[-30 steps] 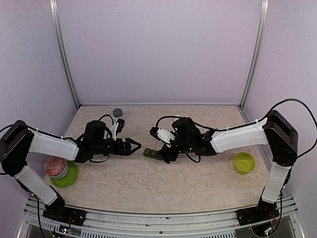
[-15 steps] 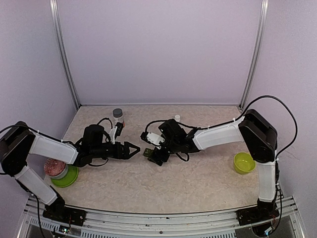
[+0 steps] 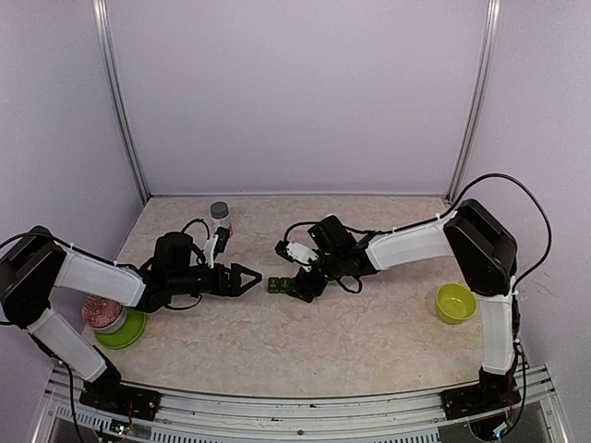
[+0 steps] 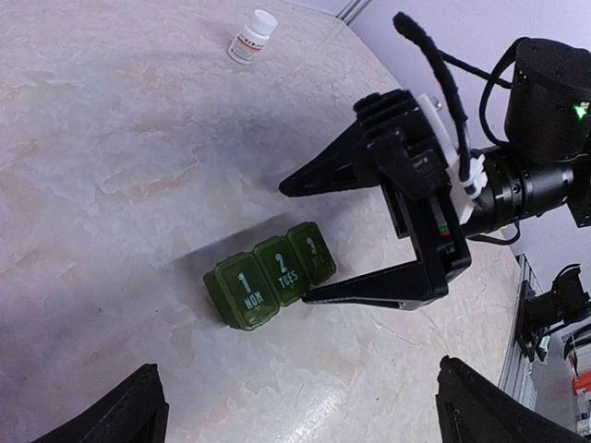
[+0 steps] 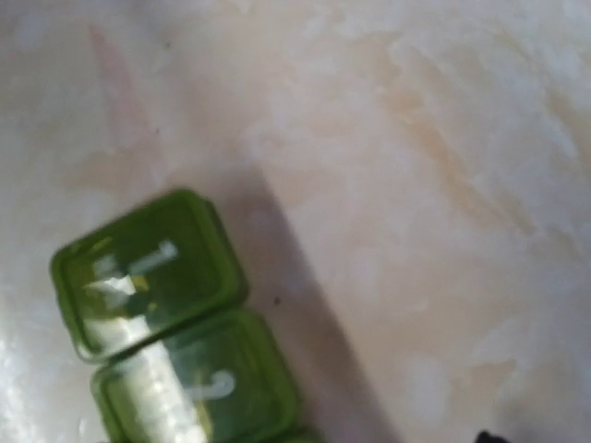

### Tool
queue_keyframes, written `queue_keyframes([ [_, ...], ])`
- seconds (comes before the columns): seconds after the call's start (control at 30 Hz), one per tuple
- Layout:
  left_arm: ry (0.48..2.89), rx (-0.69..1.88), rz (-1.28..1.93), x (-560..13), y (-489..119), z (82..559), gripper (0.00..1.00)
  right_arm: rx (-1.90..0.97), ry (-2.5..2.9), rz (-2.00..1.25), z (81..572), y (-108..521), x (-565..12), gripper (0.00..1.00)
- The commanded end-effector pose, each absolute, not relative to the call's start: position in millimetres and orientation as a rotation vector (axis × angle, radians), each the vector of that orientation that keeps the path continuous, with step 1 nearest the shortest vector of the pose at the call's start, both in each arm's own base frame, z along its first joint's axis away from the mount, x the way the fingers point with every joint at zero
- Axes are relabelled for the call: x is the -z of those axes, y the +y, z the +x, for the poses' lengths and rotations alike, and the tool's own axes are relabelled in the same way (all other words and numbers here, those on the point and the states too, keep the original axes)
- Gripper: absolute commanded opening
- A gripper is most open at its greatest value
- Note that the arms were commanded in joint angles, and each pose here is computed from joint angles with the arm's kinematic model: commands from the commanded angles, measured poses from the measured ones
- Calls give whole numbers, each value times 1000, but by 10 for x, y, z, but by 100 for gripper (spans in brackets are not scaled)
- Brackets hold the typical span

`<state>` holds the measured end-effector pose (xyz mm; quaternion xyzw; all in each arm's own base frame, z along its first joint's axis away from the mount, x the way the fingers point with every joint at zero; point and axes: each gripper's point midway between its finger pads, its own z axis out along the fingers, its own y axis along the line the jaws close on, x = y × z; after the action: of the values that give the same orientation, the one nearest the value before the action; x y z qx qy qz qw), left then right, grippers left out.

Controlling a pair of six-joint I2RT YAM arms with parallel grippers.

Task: Sort the pills into containers
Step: Adjust the pill container at the center of the board, then pick up the pill container from the center of the board.

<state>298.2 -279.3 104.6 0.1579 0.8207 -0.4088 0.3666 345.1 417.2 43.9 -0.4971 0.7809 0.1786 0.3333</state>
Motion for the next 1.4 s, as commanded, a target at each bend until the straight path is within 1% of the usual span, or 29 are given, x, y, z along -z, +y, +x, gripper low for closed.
queue_keyframes([
  [0.0, 2074, 1088, 434, -1100, -2851, 2949, 99, -443, 2075, -1345, 3376, 4132, -201, 79],
  [0.3, 2081, 1110, 448, -1075, -2892, 2935, 99, -500, 1975, -1421, 3289, 4197, -210, 72],
  [0.57, 2084, 1119, 458, -1064, -2917, 2920, 99, -438, 1937, -1449, 3419, 4196, -154, 78],
  [0.67, 2085, 1123, 462, -1062, -2923, 2912, 99, -463, 1926, -1463, 3451, 4186, -145, 79],
  [0.77, 2086, 1123, 466, -1055, -2925, 2908, 99, -507, 1916, -1501, 3444, 4187, -107, 77],
  [0.87, 2086, 1130, 470, -1050, -2936, 2903, 99, -581, 1896, -1550, 3381, 4227, -93, 69],
  [0.97, 2089, 1138, 475, -1046, -2952, 2903, 99, -641, 1870, -1585, 3310, 4256, -107, 58],
  [1.07, 2088, 1144, 480, -1044, -2964, 2906, 99, -665, 1864, -1600, 3270, 4268, -87, 52],
  [1.13, 2089, 1147, 482, -1043, -2972, 2911, 99, -672, 1865, -1603, 3254, 4265, -68, 43],
  [1.17, 2091, 1151, 482, -1041, -2978, 2908, 99, -676, 1863, -1602, 3245, 4262, -67, 40],
  [1.27, 2091, 1155, 484, -1043, -2988, 2913, 99, -689, 1853, -1586, 3227, 4256, -117, 35],
  [1.3, 2091, 1155, 487, -1043, -2992, 2914, 99, -693, 1849, -1577, 3222, 4253, -148, 32],
  [1.37, 2085, 1157, 489, -1065, -3000, 2924, 99, -699, 1828, -1552, 3224, 4261, -259, 31],
])
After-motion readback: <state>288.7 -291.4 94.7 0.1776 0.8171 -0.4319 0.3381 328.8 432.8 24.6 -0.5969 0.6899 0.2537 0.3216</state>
